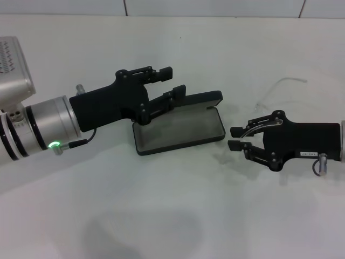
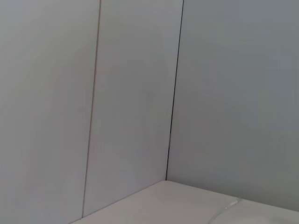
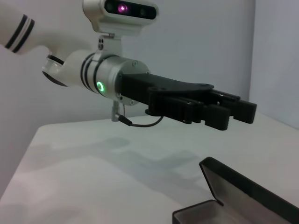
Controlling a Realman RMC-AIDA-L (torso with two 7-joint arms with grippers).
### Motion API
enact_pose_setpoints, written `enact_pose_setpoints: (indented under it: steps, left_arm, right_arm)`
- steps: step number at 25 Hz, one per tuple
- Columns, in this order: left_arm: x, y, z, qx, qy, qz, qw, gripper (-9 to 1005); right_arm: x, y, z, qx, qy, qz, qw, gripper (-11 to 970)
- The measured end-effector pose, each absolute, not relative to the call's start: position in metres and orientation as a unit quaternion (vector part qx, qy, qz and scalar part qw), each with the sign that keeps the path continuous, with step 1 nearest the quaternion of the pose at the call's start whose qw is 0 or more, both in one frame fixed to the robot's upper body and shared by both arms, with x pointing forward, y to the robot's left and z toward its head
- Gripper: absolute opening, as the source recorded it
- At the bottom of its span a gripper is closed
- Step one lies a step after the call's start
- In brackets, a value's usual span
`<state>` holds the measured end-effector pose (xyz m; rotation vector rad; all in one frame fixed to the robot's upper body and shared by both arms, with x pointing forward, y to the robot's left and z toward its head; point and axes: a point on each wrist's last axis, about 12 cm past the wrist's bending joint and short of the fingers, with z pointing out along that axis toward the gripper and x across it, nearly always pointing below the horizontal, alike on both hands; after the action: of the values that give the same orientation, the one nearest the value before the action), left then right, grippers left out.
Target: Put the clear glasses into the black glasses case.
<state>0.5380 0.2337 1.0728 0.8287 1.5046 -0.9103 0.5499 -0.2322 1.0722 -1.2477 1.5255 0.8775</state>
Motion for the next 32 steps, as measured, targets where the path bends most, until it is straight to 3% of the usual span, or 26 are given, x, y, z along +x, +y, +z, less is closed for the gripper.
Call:
enact_pose_setpoints:
  steps: [2,7,15,25,32]
  left_arm:
    - [0.538,0.234,1.073,0.352,0.639,-0.387,0.564,574]
    - [0.537,0.234,1.072,0.348,0.640,-0.388,0.565,577]
    - [0.533,0.235,1.068,0.338,0.645,-0.390,0.563,582]
    - [0.527,0.241,1.064,0.320,0.650,-0.390,0.568,588]
    - [0.528,0.244,1.065,0.291,0.666,-0.420,0.544,593]
  right_arm:
    - [0.550,-0.234,1.071,-0.509,0.626,0.353,0.473,228]
    - [0.550,-0.239,1.071,-0.514,0.626,0.338,0.478,89]
    - [0.541,-0.242,1.082,-0.544,0.580,0.349,0.496,43]
    - [0.535,-0.263,1.105,-0.507,0.539,0.336,0.583,18]
    - [0.526,-0.267,1.114,-0.579,0.471,0.328,0.579,17]
